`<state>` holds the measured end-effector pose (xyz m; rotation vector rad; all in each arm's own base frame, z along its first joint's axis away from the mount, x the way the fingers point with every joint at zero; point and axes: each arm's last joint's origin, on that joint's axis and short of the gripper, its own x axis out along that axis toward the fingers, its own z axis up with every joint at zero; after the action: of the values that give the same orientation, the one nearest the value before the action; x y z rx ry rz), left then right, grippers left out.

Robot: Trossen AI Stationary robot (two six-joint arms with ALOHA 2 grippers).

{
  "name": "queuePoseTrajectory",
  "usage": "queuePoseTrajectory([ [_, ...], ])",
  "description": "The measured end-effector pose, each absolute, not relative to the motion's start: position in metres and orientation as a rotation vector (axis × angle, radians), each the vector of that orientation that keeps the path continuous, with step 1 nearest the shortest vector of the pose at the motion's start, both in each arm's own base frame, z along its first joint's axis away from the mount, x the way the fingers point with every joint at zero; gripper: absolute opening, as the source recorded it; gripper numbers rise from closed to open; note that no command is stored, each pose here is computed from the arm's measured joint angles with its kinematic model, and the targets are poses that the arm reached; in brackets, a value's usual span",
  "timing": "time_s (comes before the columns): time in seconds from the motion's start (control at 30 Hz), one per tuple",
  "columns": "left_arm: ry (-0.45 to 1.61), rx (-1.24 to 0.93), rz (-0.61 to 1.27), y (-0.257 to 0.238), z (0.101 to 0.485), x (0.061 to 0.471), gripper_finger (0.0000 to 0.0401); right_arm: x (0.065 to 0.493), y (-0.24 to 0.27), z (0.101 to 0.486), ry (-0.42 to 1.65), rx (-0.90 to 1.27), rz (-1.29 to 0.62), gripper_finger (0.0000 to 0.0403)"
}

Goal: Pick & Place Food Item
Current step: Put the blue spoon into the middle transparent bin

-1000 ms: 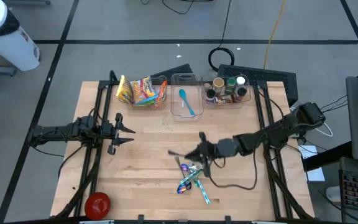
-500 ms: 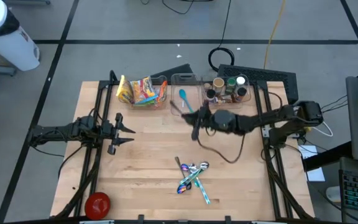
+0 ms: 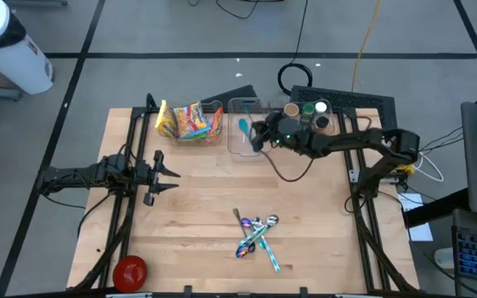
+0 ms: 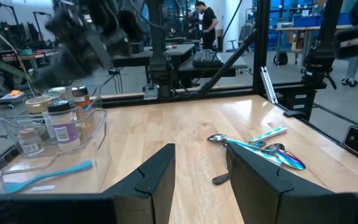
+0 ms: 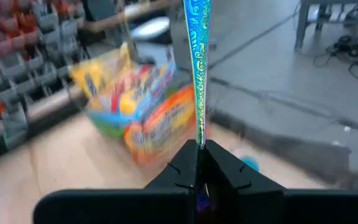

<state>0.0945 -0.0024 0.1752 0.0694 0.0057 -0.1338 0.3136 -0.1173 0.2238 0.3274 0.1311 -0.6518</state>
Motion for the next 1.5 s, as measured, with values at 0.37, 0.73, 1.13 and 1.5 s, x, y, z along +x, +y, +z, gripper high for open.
queuePoseTrajectory([
  [0.37, 0.0, 0.07, -0.134, -0.002, 0.176, 0.094, 0.0152, 0.328, -0.137, 0.178, 0.284, 0.338, -0.718, 0.0008],
  [0.73, 0.0, 0.07, -0.134, -0.002, 0.176, 0.094, 0.0152, 0.33, -0.133, 0.17, 0.332, 0.33, -0.713, 0.001],
  [1.13, 0.0, 0.07, -0.134, -0.002, 0.176, 0.094, 0.0152, 0.343, -0.1, 0.167, 0.487, 0.272, -0.728, 0.0005],
  [1.5, 0.0, 0.07, -0.134, -0.002, 0.176, 0.094, 0.0152, 0.343, -0.105, 0.172, 0.53, 0.236, -0.747, 0.0006],
])
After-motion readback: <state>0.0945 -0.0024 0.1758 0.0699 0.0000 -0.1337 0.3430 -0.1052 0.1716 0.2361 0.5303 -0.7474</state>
